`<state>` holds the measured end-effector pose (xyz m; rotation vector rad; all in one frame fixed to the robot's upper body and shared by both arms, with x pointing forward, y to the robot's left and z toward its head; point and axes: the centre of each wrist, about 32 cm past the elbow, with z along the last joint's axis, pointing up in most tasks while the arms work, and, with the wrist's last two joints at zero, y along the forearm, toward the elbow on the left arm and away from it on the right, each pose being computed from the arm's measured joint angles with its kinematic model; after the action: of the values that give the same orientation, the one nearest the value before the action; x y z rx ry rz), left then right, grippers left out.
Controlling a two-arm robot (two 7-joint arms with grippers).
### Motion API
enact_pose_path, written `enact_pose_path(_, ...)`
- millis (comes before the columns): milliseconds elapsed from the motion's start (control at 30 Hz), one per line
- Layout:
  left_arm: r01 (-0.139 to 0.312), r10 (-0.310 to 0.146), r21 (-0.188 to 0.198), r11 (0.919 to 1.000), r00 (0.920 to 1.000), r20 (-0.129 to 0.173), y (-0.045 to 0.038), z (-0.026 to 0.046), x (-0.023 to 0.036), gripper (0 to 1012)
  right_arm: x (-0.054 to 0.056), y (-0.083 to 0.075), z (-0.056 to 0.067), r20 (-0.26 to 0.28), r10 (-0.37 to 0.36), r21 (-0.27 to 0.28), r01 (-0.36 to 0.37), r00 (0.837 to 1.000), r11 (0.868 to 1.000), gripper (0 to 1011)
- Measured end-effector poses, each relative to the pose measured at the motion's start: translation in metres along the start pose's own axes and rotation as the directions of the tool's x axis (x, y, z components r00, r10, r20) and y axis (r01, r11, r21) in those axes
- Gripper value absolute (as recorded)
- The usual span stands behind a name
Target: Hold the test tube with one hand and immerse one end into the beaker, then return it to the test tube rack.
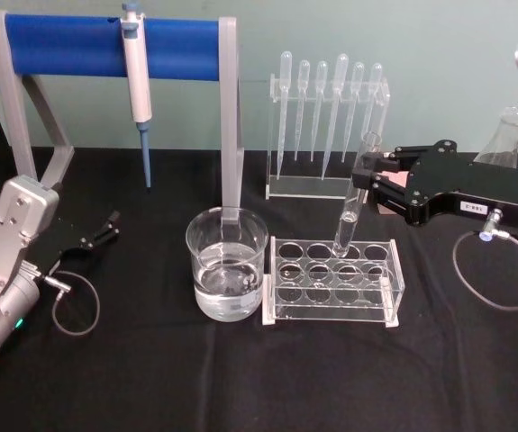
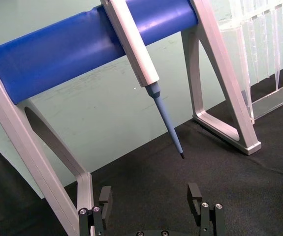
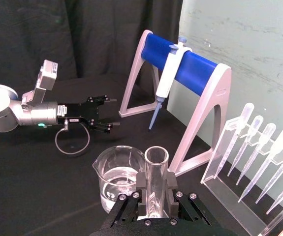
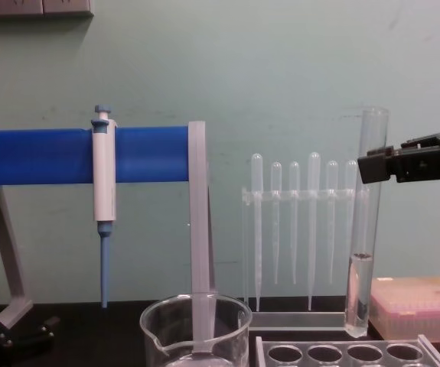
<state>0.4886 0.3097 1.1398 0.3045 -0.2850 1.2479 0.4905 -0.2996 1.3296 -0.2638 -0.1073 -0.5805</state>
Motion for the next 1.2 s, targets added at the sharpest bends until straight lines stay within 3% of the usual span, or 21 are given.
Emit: enact_pose_path(1200,0.0,0.0,0.0,1.0,1.0,0.0,0.0,0.0,0.0,1000,-0.0001,0.0,-0.0002,0.0,0.0,0.0,0.0,1.0,1.0,241)
